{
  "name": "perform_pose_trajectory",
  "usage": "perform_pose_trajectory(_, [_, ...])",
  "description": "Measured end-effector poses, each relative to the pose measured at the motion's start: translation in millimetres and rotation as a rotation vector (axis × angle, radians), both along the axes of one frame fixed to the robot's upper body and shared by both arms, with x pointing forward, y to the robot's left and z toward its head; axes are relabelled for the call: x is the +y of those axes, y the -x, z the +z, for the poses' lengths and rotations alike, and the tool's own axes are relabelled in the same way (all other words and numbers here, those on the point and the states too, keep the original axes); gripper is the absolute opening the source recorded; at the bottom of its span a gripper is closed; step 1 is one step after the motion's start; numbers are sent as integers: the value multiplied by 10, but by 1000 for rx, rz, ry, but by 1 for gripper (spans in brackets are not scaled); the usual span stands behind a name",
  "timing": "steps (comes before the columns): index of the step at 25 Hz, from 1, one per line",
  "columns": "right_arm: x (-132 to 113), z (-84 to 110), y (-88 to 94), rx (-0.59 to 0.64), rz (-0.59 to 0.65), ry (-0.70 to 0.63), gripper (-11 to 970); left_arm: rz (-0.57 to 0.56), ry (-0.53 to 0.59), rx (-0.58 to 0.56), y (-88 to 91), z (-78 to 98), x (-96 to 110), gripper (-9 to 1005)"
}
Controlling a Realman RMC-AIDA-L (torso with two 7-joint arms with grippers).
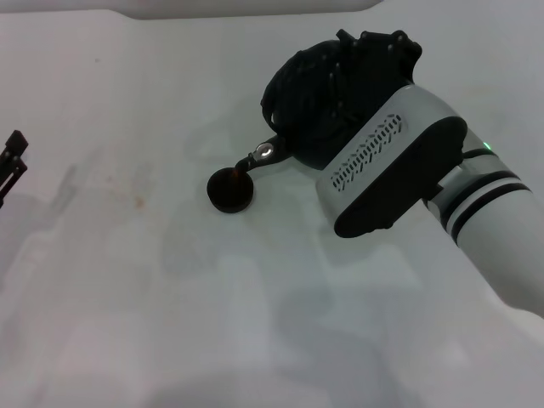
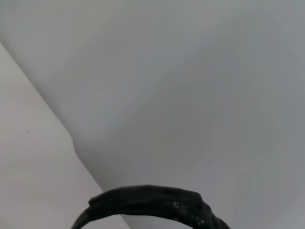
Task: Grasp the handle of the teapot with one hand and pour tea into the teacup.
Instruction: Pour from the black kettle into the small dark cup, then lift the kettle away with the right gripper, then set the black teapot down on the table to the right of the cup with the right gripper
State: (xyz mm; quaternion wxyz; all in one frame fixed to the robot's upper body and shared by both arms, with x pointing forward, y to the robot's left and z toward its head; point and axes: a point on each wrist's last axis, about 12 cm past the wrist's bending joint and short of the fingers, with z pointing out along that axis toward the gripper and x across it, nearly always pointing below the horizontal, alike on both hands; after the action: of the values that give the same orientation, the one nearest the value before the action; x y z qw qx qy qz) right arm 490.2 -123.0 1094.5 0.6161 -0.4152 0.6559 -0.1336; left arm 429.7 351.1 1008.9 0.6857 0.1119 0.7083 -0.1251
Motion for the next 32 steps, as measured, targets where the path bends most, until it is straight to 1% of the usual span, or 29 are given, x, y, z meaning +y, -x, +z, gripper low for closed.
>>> perform_pose_trajectory(12, [5, 9, -20, -2, 2, -2, 115, 3, -4, 5, -18, -3, 5, 767])
perform_pose_trajectory(16, [-8, 29, -33, 4, -3, -25, 118, 3, -6, 5, -20, -1, 10, 768])
perform_pose_trajectory(19, [-41, 59, -54, 24, -5, -75, 120, 2, -6, 5, -24, 1, 11, 768])
perform_pose_trajectory(23, [-174, 104, -105, 99, 19, -183, 123, 5, -7, 7, -27, -1, 16, 768])
perform_pose_trajectory(30, [-563, 167, -185, 220, 53, -348, 128, 10, -12, 13, -38, -5, 27, 769])
perform_pose_trajectory(32, [-660, 174, -207, 241, 57, -376, 129, 11, -13, 14, -44, -5, 28, 769])
